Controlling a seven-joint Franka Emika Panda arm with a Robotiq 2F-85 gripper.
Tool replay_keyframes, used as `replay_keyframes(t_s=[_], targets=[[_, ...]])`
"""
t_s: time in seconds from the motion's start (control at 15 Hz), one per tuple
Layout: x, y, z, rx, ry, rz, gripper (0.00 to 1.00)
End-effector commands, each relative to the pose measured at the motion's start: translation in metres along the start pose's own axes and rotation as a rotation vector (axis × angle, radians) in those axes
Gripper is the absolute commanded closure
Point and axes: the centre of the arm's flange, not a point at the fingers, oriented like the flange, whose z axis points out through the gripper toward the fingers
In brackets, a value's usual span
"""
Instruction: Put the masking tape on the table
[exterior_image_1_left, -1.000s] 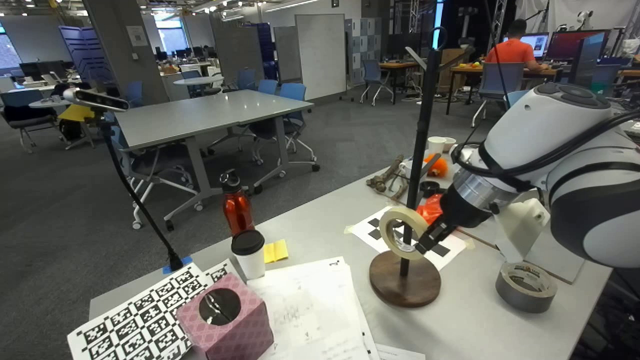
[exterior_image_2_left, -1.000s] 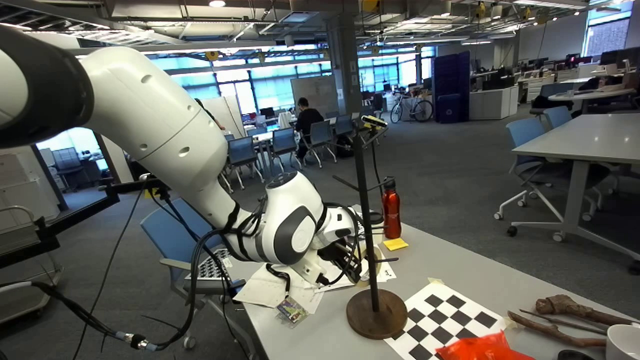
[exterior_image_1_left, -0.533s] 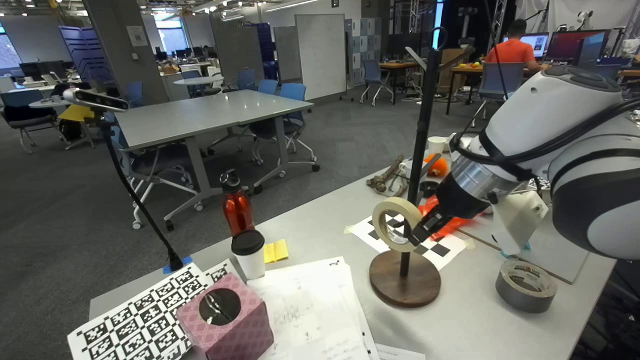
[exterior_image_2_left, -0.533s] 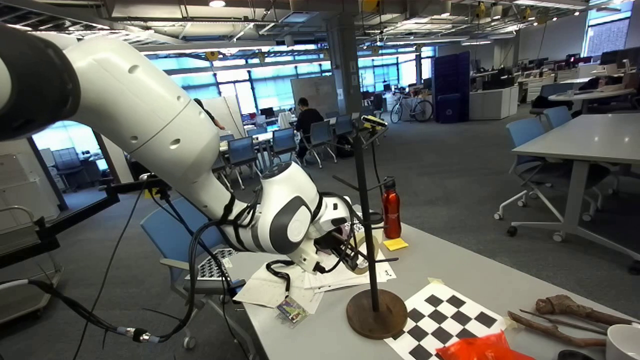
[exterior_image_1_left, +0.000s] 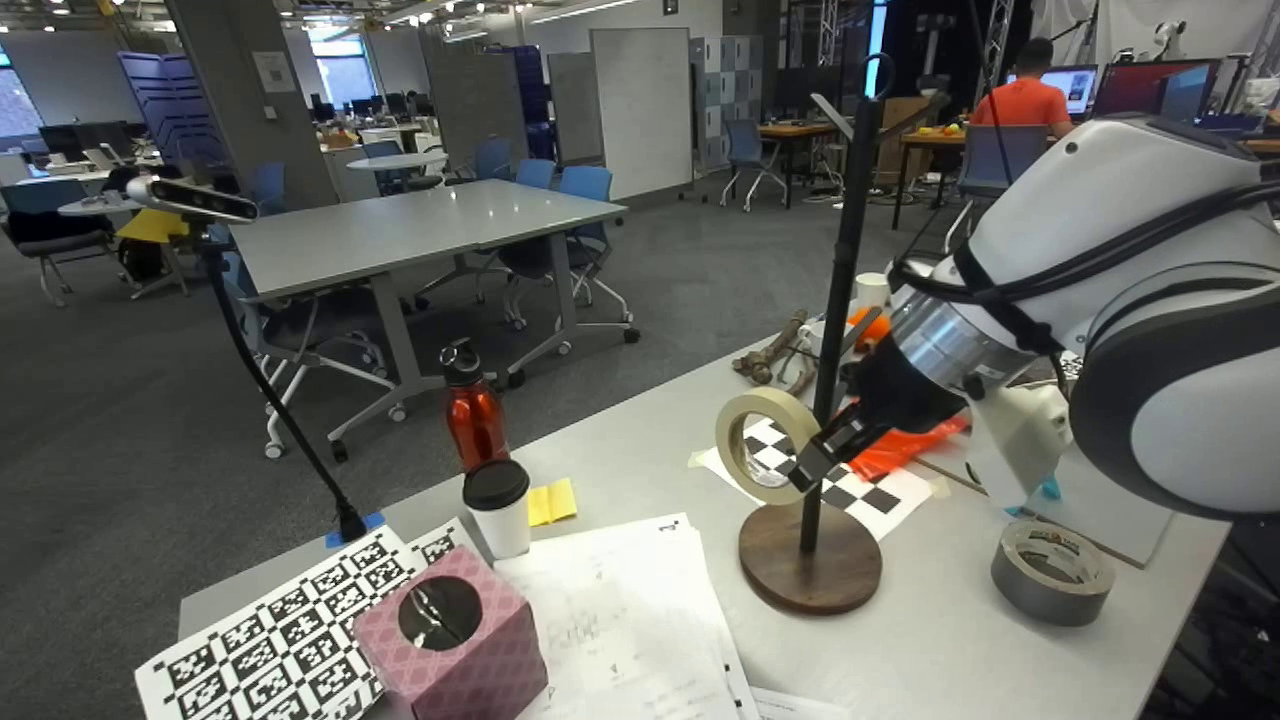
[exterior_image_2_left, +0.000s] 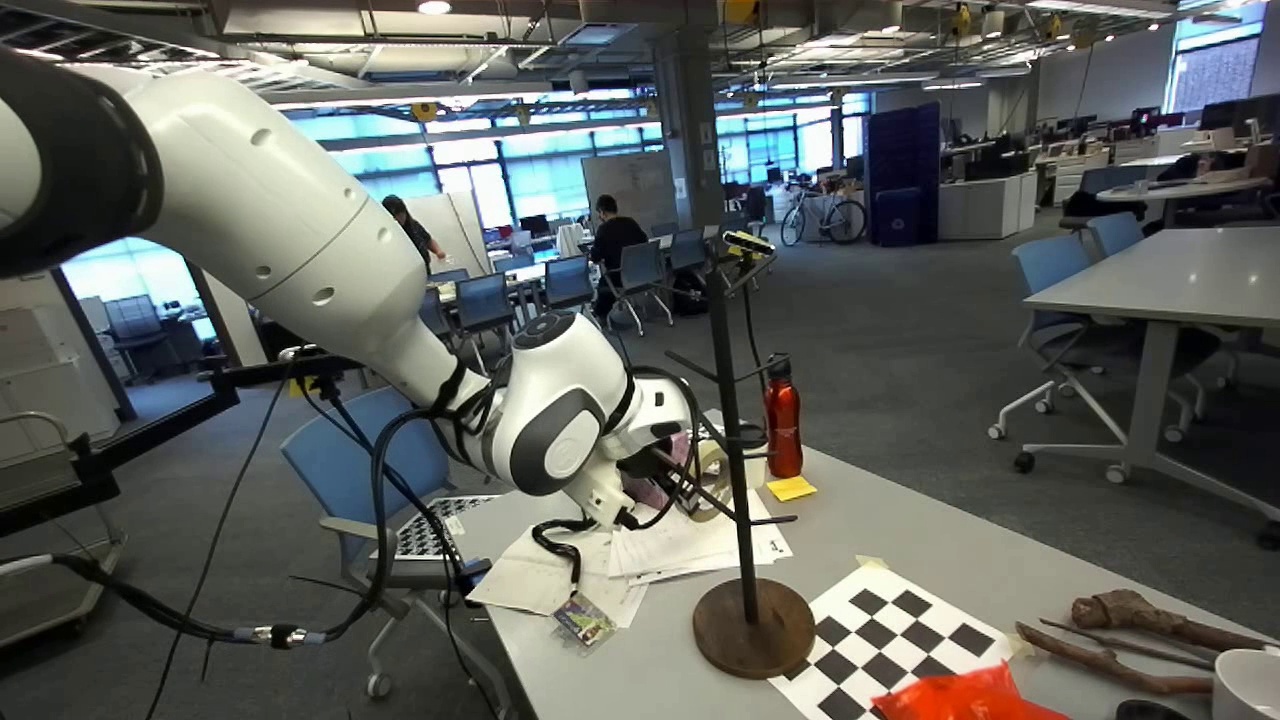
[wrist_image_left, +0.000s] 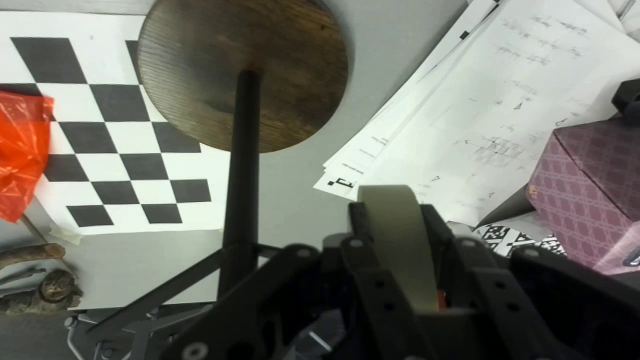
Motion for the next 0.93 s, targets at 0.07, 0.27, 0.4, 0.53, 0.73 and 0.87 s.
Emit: replay_keyframes(t_s=[0.07, 0.27, 0.4, 0.53, 0.73, 0.87], targets=[[-0.003, -0.001, -0.019, 0.043, 0.025, -0.008, 0.93], [-0.006, -0.003, -0.028, 0.054, 0.019, -0.013, 0.93], [-0.01, -0.005, -0.034, 0.059, 0.015, -0.02, 0.93], [-0.014, -0.007, -0.039, 0.066, 0.012, -0.03, 0.93], [-0.019, -0.011, -0.046, 0.08, 0.008, -0.045, 0.93], [-0.022, -0.014, -0.05, 0.093, 0.004, -0.06, 0.93]])
